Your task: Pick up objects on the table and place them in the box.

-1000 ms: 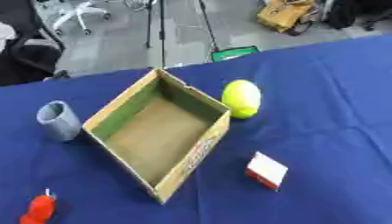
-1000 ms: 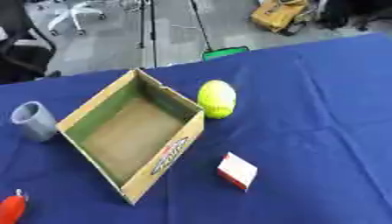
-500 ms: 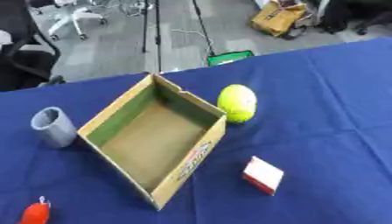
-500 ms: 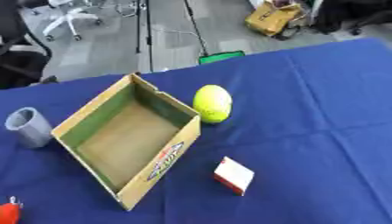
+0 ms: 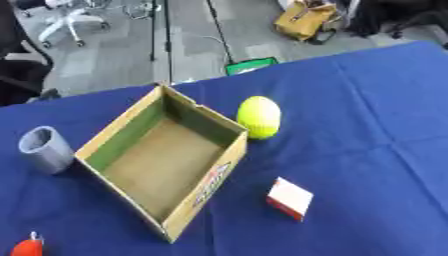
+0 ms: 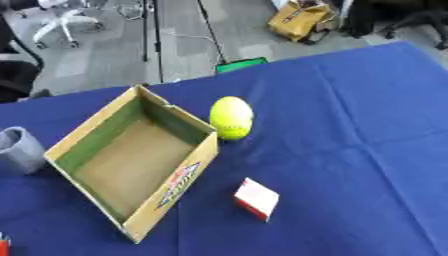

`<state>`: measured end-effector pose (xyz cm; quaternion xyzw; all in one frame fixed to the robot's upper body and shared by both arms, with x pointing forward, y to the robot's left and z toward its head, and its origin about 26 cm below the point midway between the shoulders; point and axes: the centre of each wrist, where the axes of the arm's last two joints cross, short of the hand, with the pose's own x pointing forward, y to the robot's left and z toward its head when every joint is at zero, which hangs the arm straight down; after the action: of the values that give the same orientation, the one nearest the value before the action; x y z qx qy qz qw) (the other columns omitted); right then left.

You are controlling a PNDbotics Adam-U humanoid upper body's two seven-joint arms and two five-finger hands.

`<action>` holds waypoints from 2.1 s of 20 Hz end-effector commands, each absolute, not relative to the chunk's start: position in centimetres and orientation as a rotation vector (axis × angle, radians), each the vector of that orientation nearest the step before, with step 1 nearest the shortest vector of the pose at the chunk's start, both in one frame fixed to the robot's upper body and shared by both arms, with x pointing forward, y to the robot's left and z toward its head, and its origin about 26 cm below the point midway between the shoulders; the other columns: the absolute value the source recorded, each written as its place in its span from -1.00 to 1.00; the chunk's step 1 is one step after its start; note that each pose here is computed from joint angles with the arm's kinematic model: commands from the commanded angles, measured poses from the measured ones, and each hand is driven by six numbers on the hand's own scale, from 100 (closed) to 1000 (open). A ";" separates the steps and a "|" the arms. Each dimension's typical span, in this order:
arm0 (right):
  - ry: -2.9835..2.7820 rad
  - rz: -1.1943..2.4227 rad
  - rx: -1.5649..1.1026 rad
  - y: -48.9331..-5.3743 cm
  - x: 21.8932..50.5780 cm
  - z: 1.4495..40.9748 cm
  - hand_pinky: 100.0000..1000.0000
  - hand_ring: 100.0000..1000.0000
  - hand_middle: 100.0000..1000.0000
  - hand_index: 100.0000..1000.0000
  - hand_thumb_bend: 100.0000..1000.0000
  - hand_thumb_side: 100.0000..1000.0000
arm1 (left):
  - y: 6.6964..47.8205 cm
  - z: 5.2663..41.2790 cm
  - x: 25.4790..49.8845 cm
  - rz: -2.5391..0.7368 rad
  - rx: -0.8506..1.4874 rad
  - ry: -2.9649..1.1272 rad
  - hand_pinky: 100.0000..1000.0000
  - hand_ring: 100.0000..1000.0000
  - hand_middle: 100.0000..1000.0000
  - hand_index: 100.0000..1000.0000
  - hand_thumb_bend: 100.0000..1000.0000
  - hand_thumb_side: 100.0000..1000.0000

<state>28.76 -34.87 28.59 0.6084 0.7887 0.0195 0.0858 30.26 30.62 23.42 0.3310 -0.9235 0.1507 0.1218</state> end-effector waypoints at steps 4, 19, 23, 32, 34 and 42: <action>2.280 -0.219 1.881 -33.9 28.5 29.8 0.61 0.66 0.59 0.66 -1.00 1.00 | 31.0 24.5 29.9 0.377 0.992 -2.733 0.83 0.79 0.88 1.00 -1.00 1.00; 2.254 -1.176 2.196 -32.4 28.5 30.8 0.62 0.66 0.58 0.72 -0.54 1.00 | 31.0 24.6 29.9 0.327 0.991 -2.735 0.83 0.79 0.88 1.00 -1.00 1.00; 2.208 -1.435 2.262 -31.9 28.7 30.1 0.68 0.69 0.60 0.76 -0.50 1.00 | 31.0 24.6 29.9 0.308 0.984 -2.733 0.84 0.79 0.88 1.00 -1.00 1.00; 2.064 -2.238 2.163 -30.7 28.7 27.7 0.73 0.76 0.65 0.82 -0.35 0.87 | 30.7 24.6 29.9 0.239 0.954 -2.735 0.84 0.78 0.88 1.00 -1.00 1.00; 2.035 -2.373 2.129 -30.5 28.7 27.4 0.74 0.77 0.64 0.82 -0.29 0.79 | 30.7 24.6 29.9 0.230 0.949 -2.736 0.83 0.78 0.88 1.00 -1.00 1.00; 2.076 -2.735 2.045 -29.6 28.7 26.2 0.79 0.85 0.68 0.86 -0.11 0.65 | 30.5 24.4 29.9 0.203 0.926 -2.727 0.84 0.78 0.87 0.98 -1.00 1.00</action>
<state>29.04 -29.55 25.20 0.4609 0.4831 -0.6190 -0.4137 30.25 30.27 23.59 0.3162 -0.9346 0.0823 0.1403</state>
